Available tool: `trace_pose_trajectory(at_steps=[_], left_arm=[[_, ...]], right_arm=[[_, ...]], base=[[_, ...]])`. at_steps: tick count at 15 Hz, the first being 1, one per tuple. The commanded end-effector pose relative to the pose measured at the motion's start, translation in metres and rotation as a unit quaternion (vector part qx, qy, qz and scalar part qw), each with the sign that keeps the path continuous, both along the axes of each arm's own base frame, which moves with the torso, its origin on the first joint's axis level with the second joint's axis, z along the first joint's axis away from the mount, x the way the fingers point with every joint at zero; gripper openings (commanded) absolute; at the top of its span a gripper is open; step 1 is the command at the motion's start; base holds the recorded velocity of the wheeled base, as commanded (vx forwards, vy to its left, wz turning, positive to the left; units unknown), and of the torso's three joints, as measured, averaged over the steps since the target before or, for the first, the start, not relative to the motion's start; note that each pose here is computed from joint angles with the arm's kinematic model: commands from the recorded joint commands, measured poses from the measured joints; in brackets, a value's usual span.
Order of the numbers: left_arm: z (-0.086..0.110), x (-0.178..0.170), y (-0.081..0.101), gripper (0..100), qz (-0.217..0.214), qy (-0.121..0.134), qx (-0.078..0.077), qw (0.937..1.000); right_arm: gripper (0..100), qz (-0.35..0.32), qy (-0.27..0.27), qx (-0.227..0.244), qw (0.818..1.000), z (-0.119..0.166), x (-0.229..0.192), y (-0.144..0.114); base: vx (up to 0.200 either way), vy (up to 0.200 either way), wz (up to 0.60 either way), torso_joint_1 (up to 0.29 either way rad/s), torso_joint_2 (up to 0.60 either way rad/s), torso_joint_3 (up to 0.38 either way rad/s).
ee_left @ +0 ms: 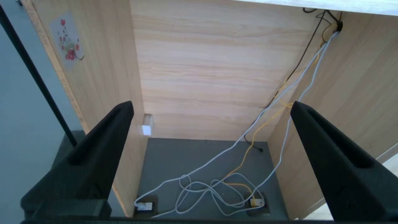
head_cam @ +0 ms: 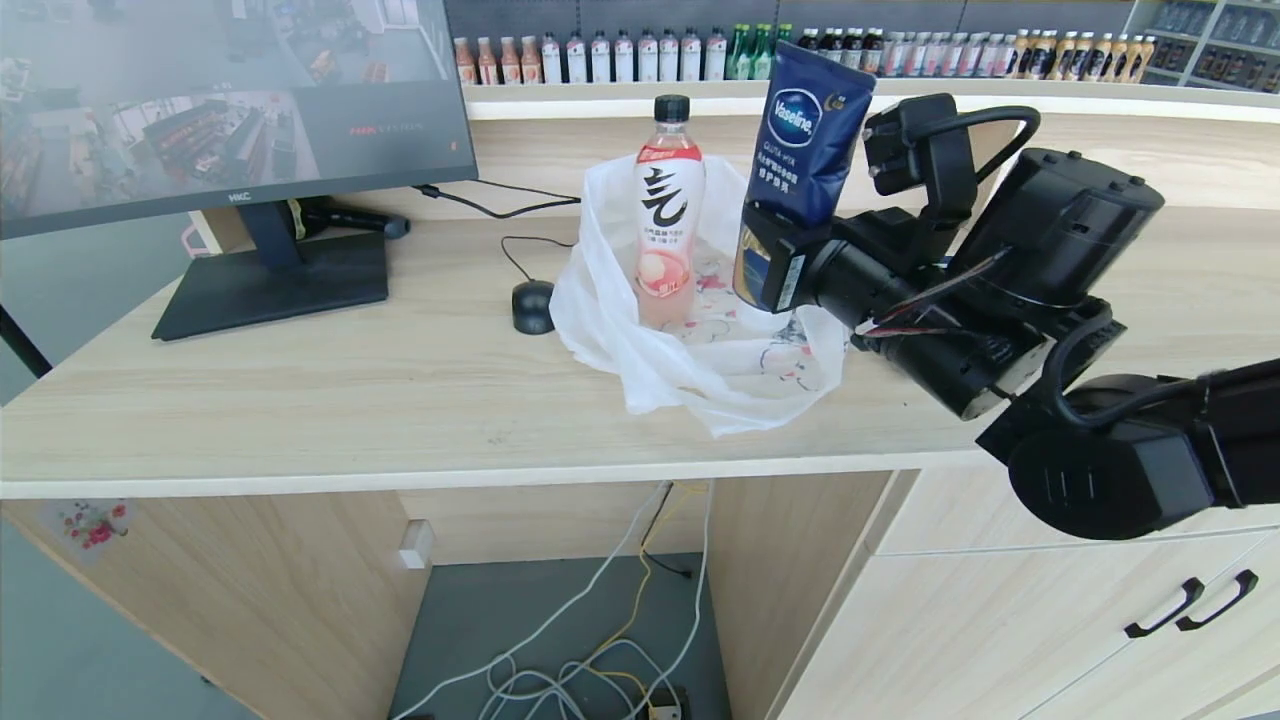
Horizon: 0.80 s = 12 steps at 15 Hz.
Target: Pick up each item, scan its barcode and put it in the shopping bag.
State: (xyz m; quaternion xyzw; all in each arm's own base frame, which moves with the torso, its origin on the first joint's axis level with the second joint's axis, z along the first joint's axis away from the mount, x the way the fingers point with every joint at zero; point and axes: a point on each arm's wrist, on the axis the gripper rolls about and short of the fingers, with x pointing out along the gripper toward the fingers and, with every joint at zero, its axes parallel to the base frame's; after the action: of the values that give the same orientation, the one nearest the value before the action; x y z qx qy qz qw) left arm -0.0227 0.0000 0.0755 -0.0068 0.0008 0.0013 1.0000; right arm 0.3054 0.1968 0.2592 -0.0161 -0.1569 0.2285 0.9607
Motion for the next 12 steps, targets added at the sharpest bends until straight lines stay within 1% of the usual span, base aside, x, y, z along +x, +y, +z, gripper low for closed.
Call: trace_pose_trajectory(at_steps=[1,4,10,12], left_arm=[[0.000,0.000,0.000,100,0.000,0.000,0.000,1.0000],[0.000,0.000,0.000,100,0.000,0.000,0.000,1.0000],[0.000,0.000,0.000,100,0.000,0.000,0.000,1.0000],[0.000,0.000,0.000,100,0.000,0.000,0.000,1.0000]], right_arm=[[0,-0.007,0.006,-0.002,1.000,-0.007,0.013,0.001],[0,-0.019,0.021,-0.004,1.000,-0.017,0.024,-0.005],[0,-0.015,0.048,0.006,0.999,-0.034,0.035,0.001],[0,-0.021,0.051,0.008,0.998,-0.036,0.040,-0.002]], base=[[0.000,0.000,0.00,0.000,0.00,0.000],[0.000,0.000,0.00,0.000,0.00,0.000],[0.000,0.000,0.00,0.000,0.00,0.000],[0.000,0.000,0.00,0.000,0.00,0.000]])
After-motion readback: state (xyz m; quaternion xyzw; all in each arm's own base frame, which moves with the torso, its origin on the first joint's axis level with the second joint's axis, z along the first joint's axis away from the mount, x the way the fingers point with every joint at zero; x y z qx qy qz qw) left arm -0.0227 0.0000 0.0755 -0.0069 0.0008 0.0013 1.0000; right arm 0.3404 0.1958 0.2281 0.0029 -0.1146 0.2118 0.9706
